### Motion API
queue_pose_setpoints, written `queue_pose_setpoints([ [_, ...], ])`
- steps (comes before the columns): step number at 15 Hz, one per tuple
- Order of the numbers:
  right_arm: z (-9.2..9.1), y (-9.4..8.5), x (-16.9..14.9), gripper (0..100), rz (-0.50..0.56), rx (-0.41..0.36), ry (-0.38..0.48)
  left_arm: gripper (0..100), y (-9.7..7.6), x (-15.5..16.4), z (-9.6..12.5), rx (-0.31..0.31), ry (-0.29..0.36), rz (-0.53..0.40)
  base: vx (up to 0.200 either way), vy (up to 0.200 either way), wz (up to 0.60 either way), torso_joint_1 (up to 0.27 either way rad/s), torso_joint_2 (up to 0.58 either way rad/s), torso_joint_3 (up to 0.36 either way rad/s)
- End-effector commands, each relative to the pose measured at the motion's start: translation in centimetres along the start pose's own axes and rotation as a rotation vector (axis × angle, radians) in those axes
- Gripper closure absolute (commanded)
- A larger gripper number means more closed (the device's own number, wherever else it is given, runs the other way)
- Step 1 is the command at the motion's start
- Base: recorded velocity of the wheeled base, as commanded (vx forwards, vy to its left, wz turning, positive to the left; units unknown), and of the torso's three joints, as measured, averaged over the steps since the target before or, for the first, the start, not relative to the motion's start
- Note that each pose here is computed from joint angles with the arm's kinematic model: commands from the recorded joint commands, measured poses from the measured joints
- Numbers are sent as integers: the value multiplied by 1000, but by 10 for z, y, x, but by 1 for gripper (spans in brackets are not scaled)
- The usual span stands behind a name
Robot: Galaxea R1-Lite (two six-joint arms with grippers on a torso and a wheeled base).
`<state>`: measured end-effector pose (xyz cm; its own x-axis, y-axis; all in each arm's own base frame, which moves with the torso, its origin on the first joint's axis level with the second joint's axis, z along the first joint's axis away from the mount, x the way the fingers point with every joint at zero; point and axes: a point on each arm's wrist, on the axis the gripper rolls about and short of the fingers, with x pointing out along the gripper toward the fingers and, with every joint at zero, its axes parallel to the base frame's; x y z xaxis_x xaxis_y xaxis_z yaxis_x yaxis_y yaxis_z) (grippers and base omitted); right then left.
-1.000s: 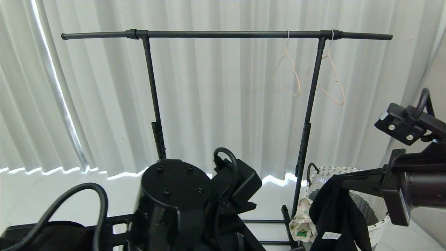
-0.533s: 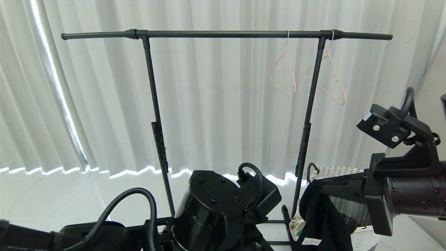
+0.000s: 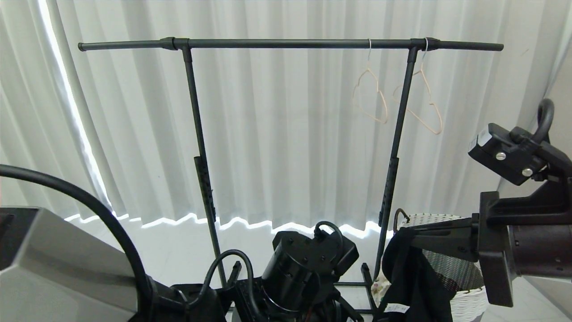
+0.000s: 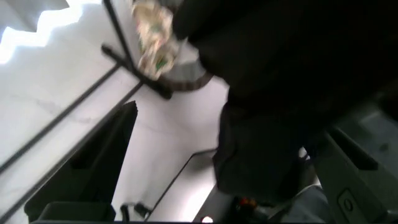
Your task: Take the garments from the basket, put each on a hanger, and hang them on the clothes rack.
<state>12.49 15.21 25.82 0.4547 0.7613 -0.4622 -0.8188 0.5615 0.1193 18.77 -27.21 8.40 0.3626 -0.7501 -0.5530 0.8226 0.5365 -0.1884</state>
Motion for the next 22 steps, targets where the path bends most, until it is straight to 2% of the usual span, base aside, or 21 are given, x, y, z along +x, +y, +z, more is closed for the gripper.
queue_pose_setpoints([
  [1, 1, 0, -2, 100, 1, -1, -9, 0, 0, 6, -22, -4, 79, 11, 0, 0, 0, 0, 0, 0],
  [4, 2, 0, -2, 100, 1, -3, -10, 0, 1, 5, -24, -1, 52, 16, 0, 0, 0, 0, 0, 0],
  [7, 2, 1, -2, 100, 3, -4, -13, 0, 1, 4, -28, -1, 63, 21, 0, 0, 0, 0, 0, 0],
  [8, 2, 1, -2, 100, 1, -3, -13, 100, 1, 4, -28, -1, 64, 20, 0, 0, 0, 0, 0, 0],
  [11, 2, 0, -2, 100, 0, -3, -11, 100, 0, 2, -26, 3, 44, 20, 0, 0, 0, 0, 0, 0],
  [12, 2, 0, -2, 100, -2, -3, -12, 100, -1, -2, -23, 8, -1, 25, 0, 0, 0, 0, 0, 0],
  [14, 8, 1, -5, 100, -5, -3, -32, 100, 0, -13, -26, 15, -74, 94, 0, 0, 0, 0, 0, 0],
  [15, 9, 0, -5, 100, -9, -2, -39, 100, 0, -26, -34, 17, -162, 159, 0, 0, 0, 0, 0, 0],
  [16, 9, 0, -5, 100, -10, -1, -37, 100, 0, -35, -27, 24, -278, 166, 0, 0, 0, 0, 0, 0],
  [17, 9, 0, -4, 100, -9, -1, -36, 100, 0, -50, -20, 64, -378, 194, 0, 0, 0, 0, 0, 0],
  [19, 11, 0, -6, 100, -7, -6, -46, 100, 10, -88, -9, 155, -459, 297, 0, 0, 0, 0, 0, 0],
  [21, 15, 1, -7, 100, -4, -11, -70, 100, 22, -118, 11, 177, -495, 374, 0, 0, 0, 0, 0, 0],
  [22, 16, 1, -7, 100, -4, -12, -78, 100, 20, -130, 24, 174, -501, 371, 0, 0, 0, 0, 0, 0],
])
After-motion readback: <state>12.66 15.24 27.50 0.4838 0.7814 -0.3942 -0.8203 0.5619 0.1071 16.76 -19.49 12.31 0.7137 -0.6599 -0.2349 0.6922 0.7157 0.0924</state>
